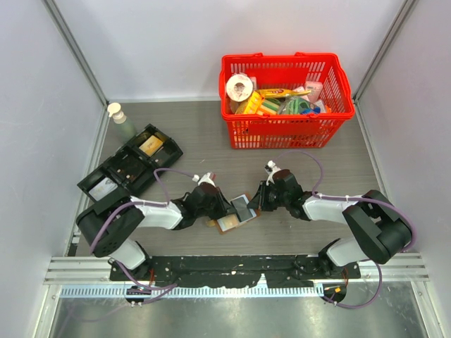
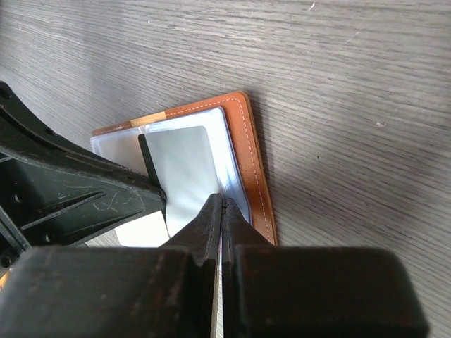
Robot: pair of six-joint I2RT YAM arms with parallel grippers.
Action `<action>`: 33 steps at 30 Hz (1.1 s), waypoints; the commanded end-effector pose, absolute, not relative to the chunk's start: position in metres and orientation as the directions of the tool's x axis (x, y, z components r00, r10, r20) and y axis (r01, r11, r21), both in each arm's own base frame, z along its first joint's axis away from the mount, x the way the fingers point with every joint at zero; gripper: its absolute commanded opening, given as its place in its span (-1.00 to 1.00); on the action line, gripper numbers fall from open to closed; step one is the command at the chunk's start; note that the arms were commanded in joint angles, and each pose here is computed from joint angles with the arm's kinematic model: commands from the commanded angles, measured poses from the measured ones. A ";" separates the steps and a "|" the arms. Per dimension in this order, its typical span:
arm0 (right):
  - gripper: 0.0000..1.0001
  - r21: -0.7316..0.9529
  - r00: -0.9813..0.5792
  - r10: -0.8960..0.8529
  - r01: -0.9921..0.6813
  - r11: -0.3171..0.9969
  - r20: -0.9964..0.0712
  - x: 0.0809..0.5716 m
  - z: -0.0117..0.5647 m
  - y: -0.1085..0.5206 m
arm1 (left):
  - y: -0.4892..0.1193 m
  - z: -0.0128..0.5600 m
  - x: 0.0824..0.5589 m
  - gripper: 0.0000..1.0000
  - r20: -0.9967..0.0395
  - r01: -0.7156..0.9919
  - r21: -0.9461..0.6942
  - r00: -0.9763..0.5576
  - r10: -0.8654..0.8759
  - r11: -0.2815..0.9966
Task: Take the credit cards out of the card holder
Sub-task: Remove the credit card from the card holder.
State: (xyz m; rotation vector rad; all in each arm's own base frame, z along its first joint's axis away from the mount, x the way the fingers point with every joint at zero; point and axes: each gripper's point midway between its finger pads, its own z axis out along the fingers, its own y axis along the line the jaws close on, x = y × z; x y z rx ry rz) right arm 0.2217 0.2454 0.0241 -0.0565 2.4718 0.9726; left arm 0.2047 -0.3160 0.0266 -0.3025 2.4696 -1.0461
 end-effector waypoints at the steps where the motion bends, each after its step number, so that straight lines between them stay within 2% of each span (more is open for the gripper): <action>1: -0.93 0.572 -0.931 0.093 -0.137 0.809 -0.354 0.195 -0.009 0.226 | -0.305 0.024 0.194 -1.00 -0.334 -0.013 -0.691 -0.881 -0.334 0.723; 15: -0.93 0.566 -0.934 0.093 -0.128 0.814 -0.345 0.196 -0.011 0.225 | -0.289 0.019 0.184 -1.00 -0.325 -0.029 -0.651 -0.893 -0.313 0.759; 18: -0.94 0.567 -0.933 0.093 -0.130 0.813 -0.347 0.197 -0.010 0.226 | -0.295 0.022 0.188 -0.66 -0.325 -0.027 -0.671 -0.887 -0.328 0.741; 21: -0.94 0.570 -0.934 0.087 -0.136 0.810 -0.347 0.196 -0.010 0.227 | -0.299 0.021 0.191 -0.45 -0.321 -0.034 -0.671 -0.887 -0.332 0.740; 27: -0.93 0.578 -0.932 0.090 -0.140 0.804 -0.351 0.196 -0.006 0.228 | -0.292 0.006 0.194 -0.38 -0.328 -0.069 -0.635 -0.877 -0.350 0.769; 30: -0.94 0.576 -0.932 0.090 -0.139 0.806 -0.352 0.196 -0.007 0.227 | -0.292 0.003 0.195 -0.56 -0.325 -0.079 -0.640 -0.873 -0.363 0.764; 33: -0.94 0.576 -0.931 0.088 -0.143 0.805 -0.355 0.196 -0.006 0.227 | -0.289 0.004 0.197 -1.00 -0.335 -0.085 -0.640 -0.863 -0.377 0.764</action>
